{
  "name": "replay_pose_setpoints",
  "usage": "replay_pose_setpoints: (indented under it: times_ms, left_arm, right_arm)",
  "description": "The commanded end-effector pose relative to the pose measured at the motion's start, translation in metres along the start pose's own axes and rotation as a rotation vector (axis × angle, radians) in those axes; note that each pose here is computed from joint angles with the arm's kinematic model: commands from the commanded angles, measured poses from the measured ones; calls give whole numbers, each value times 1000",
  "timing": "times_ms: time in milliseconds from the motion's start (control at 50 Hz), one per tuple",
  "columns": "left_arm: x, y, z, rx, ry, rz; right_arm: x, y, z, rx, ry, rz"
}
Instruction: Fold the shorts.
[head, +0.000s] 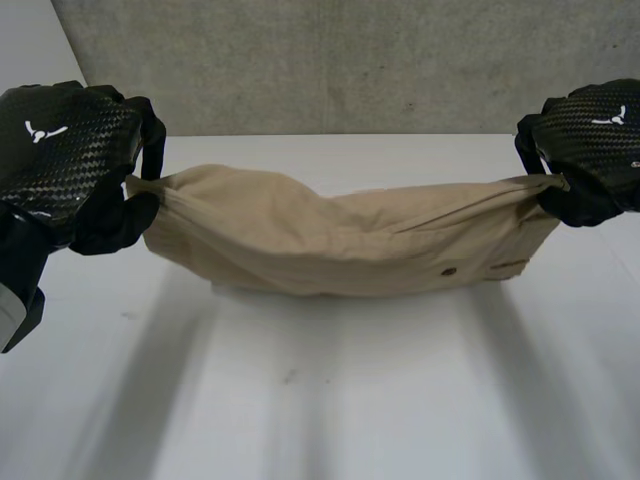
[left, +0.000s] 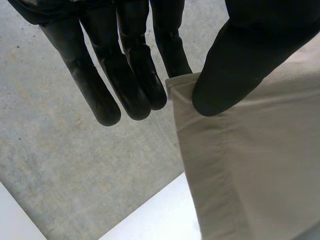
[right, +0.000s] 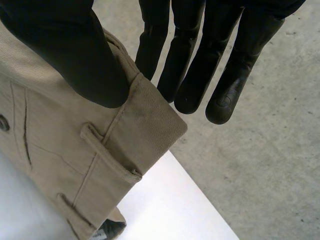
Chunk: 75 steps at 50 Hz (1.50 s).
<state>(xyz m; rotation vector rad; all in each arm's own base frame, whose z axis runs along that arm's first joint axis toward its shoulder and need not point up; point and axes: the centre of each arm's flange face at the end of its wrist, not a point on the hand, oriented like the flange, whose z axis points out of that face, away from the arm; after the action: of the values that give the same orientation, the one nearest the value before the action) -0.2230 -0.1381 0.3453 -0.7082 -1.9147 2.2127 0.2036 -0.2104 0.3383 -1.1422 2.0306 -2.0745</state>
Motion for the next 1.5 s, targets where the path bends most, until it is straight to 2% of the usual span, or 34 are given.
replay_pose_setpoints:
  times_ms: [20, 140, 200, 280, 340, 440, 580, 700, 860, 920, 1080, 1120, 1220, 1300, 1380, 1500]
  left_arm:
    - [10, 32, 19, -118, 33, 14]
    - [26, 80, 51, -283, 78, 39]
    - [32, 94, 73, -292, 81, 54]
    - [32, 95, 114, -206, 49, 87]
    - [30, 85, 148, -86, 5, 131]
    - [23, 54, 204, 132, -96, 224]
    - [28, 80, 234, 112, -116, 249]
    - [33, 95, 236, 80, -106, 249]
    - [33, 97, 225, 28, -130, 244]
    - [23, 70, 192, 24, -136, 215]
    - [19, 32, 113, 21, -96, 136]
    - [18, 28, 97, 11, -86, 122]
    - [17, 34, 58, -81, -40, 92]
    - [20, 44, 53, -118, -24, 84]
    - [26, 64, 70, -156, -19, 93]
    - [38, 96, 115, -154, -26, 102]
  right_arm:
    - [-12, 26, 11, -113, -77, -30]
    - [-23, 68, 44, -252, -162, -80]
    - [-21, 85, 66, -301, -163, -77]
    - [-16, 89, 98, -293, -107, -91]
    - [-20, 62, 133, -143, -24, -114]
    - [-8, 49, 165, -33, 99, -130]
    - [-16, 70, 196, -60, 117, -135]
    - [-25, 79, 200, -69, 96, -130]
    - [-14, 54, 189, -18, 133, -128]
    - [-13, 42, 155, -76, 88, -123]
    - [-26, 42, 95, -191, -24, -114]
    - [-28, 36, 69, -215, -61, -124]
    - [-36, 27, 32, -232, -138, -159]
    - [-37, 23, 28, -200, -159, -156]
    - [-36, 25, 34, -194, -162, -161]
    - [-49, 71, 88, -282, -202, -150]
